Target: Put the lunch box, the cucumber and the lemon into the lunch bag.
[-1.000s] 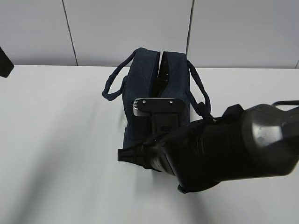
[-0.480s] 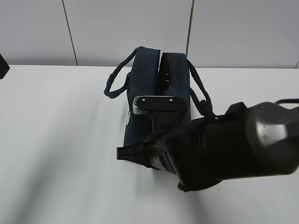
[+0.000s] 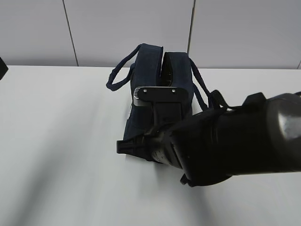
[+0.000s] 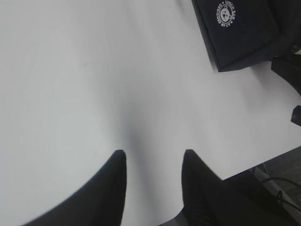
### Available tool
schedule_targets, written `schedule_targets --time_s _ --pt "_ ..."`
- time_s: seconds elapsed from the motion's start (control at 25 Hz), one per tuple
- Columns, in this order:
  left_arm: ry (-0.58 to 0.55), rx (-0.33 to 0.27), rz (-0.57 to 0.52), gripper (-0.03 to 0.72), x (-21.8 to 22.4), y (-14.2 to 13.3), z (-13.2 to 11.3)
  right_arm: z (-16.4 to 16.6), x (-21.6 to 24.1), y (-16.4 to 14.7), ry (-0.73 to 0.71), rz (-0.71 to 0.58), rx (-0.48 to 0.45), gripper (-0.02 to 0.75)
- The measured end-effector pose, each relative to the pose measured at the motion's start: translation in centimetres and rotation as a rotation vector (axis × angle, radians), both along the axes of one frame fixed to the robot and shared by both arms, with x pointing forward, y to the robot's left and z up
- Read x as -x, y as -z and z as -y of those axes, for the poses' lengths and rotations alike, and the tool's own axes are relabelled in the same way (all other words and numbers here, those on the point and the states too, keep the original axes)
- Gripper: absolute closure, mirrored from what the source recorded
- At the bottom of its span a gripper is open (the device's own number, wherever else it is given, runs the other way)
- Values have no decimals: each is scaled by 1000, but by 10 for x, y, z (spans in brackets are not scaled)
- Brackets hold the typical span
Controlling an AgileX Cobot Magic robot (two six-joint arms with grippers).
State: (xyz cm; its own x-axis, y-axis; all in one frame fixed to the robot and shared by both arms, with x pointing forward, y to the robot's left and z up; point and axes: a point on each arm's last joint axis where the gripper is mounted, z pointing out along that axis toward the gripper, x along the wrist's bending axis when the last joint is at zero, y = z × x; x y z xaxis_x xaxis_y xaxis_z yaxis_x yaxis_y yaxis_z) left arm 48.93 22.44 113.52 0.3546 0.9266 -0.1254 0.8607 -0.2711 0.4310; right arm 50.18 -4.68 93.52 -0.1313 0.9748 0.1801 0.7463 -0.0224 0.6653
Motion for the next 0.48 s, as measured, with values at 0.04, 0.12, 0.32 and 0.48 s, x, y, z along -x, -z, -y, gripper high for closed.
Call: schedule_targets --time_s 0.04,0.12,0.32,0.48 --pt "0 0 0 421 0 0 0 0 0 -2 -3 4 0 737" --pt "0 0 0 421 0 0 0 1 0 -6 -10 14 0 737" --pt "0 0 -2 421 0 0 0 3 0 -14 -22 43 23 737" --pt "1 -1 -1 421 0 0 0 4 0 -17 -27 54 34 737"
